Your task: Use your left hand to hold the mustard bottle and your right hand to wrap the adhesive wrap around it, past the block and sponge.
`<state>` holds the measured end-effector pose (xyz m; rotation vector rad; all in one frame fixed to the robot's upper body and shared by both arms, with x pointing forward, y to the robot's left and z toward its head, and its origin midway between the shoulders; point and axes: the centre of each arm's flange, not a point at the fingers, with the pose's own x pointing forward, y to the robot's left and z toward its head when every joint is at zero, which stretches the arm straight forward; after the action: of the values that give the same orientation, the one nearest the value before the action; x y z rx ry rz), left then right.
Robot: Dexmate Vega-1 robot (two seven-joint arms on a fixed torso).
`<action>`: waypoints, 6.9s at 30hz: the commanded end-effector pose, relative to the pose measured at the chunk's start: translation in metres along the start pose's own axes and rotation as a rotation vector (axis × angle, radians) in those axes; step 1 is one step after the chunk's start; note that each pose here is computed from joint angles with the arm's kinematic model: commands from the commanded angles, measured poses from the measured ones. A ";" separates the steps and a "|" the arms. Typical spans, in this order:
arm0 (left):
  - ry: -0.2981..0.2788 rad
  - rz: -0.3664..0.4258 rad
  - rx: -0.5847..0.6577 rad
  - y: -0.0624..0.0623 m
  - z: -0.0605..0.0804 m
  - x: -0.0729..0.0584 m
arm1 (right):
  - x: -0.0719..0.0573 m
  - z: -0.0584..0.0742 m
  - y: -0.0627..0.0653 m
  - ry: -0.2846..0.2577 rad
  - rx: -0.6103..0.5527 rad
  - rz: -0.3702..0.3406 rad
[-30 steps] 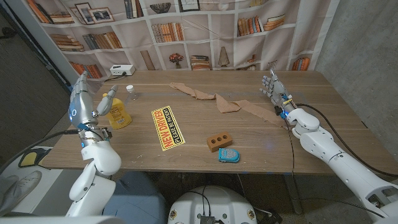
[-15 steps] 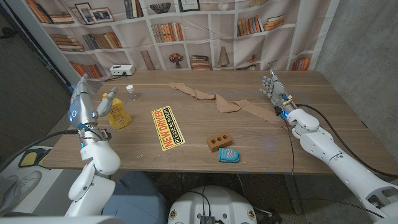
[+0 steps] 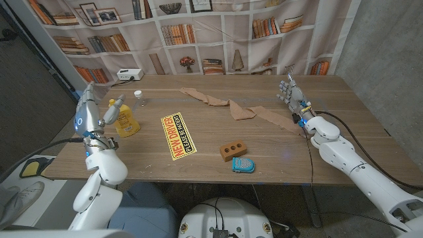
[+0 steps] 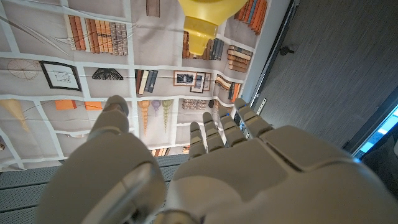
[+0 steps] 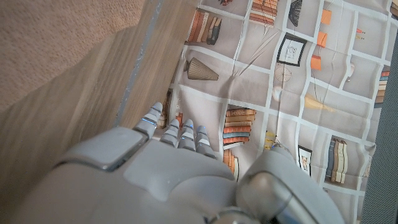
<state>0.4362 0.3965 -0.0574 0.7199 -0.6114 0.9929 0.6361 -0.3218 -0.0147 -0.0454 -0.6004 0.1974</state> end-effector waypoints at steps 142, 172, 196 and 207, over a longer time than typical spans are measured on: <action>0.181 -0.095 0.132 -0.039 -0.035 0.020 | 0.013 -0.010 -0.006 0.020 -0.036 -0.003; 0.183 -0.128 0.118 -0.056 -0.032 0.022 | 0.016 -0.006 -0.010 0.025 -0.042 -0.005; 0.178 -0.149 0.106 -0.069 -0.031 0.024 | 0.019 -0.008 -0.011 0.030 -0.048 -0.008; 0.183 -0.162 0.103 -0.075 -0.031 0.023 | 0.019 -0.008 -0.012 0.034 -0.050 -0.013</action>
<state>0.5125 0.4080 -0.0768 0.7510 -0.3438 0.9428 0.6573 -0.3292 -0.0096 -0.0905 -0.5735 0.1723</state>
